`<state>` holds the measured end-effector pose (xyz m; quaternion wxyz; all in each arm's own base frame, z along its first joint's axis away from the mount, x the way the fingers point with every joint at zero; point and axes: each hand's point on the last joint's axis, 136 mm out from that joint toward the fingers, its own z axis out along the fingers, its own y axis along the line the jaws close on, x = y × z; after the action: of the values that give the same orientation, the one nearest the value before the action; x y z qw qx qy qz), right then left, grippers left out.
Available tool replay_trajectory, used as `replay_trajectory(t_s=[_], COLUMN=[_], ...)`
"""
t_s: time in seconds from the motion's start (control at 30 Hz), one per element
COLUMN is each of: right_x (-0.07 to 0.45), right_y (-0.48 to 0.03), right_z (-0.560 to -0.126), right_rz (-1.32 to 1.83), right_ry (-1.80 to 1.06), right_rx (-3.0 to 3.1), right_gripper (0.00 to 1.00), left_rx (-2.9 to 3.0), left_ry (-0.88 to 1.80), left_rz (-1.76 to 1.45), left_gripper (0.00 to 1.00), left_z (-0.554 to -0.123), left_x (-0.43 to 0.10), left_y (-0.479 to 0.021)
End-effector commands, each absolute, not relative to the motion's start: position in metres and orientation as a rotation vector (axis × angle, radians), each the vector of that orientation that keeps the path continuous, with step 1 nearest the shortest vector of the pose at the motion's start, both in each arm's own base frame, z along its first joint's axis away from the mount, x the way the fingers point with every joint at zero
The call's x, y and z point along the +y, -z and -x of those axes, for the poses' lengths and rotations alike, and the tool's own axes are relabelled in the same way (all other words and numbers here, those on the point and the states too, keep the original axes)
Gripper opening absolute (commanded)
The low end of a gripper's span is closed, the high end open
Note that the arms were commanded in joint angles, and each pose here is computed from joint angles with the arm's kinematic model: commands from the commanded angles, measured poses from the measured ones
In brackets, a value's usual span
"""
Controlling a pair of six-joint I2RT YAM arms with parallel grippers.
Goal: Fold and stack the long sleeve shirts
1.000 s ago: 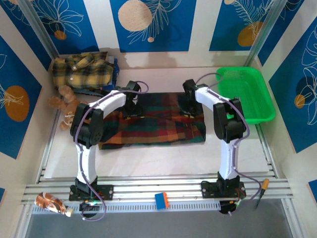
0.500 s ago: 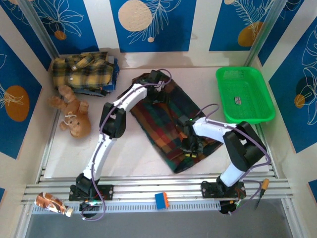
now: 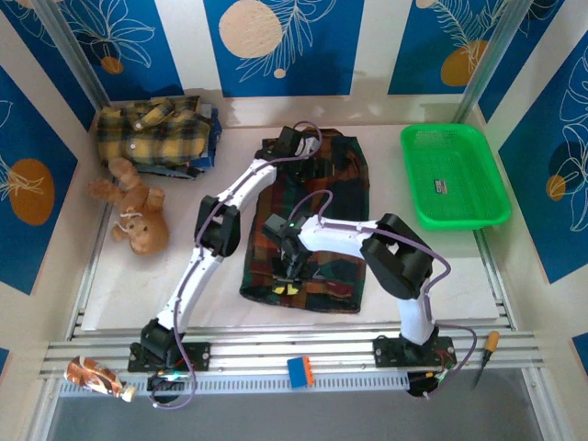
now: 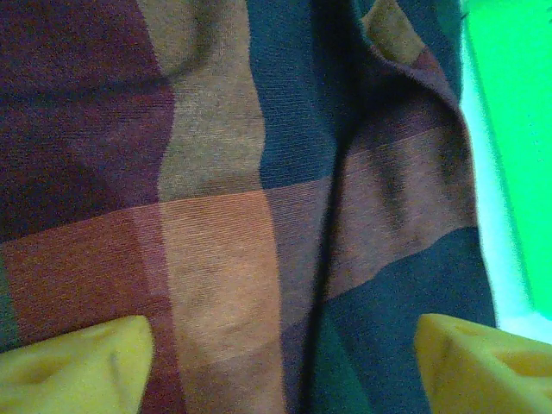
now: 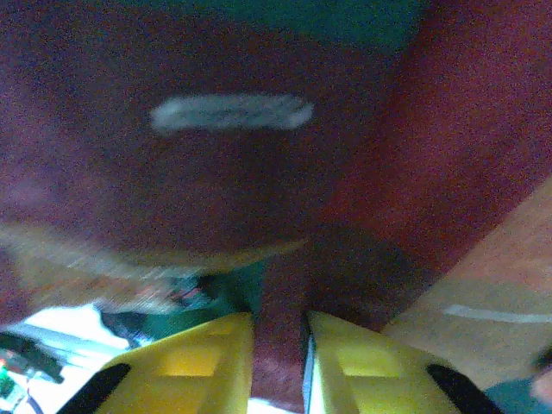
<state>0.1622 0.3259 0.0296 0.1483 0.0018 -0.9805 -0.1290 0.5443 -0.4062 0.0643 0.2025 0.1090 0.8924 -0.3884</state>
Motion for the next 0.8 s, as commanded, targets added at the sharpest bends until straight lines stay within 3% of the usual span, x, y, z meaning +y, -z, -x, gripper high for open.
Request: replay_trajectory(t_s=[0.0, 0.07, 0.2, 0.3, 0.47, 0.6, 0.77], right_x=[0.313, 0.301, 0.262, 0.223, 0.174, 0.151, 0.14], right_y=[-0.07, -0.091, -0.12, -0.119, -0.094, -0.078, -0.062], right_z=[-0.148, -0.141, -0.122, -0.112, -0.113, -0.12, -0.131], right_rz=[0.021, 0.03, 0.121, 0.273, 0.526, 0.632, 0.665], right_ry=[0.371, 0.375, 0.336, 0.27, 0.289, 0.339, 0.422], right_rx=[-2.825, -2.865, -2.916, -2.914, -2.873, -2.86, -2.854], right_gripper=[0.33, 0.42, 0.58, 0.62, 0.7, 0.7, 0.7], left_rx=[2.372, 2.296, 2.218, 2.255, 2.459, 2.751, 2.91], left_ry=[1.201, 1.22, 1.209, 1.094, 1.007, 0.92, 0.944], left_rz=[-0.276, -0.242, -0.192, -0.175, -0.218, -0.233, -0.232], left_gripper=[0.91, 1.0, 1.0, 1.0, 1.0, 1.0, 1.0], left_z=[-0.55, -0.554, -0.543, -0.517, -0.434, -0.351, -0.285], left_x=[-0.391, -0.373, -0.324, -0.283, -0.249, -0.215, -0.196], left_y=[-0.141, -0.187, -0.264, -0.28, -0.232, -0.16, -0.121])
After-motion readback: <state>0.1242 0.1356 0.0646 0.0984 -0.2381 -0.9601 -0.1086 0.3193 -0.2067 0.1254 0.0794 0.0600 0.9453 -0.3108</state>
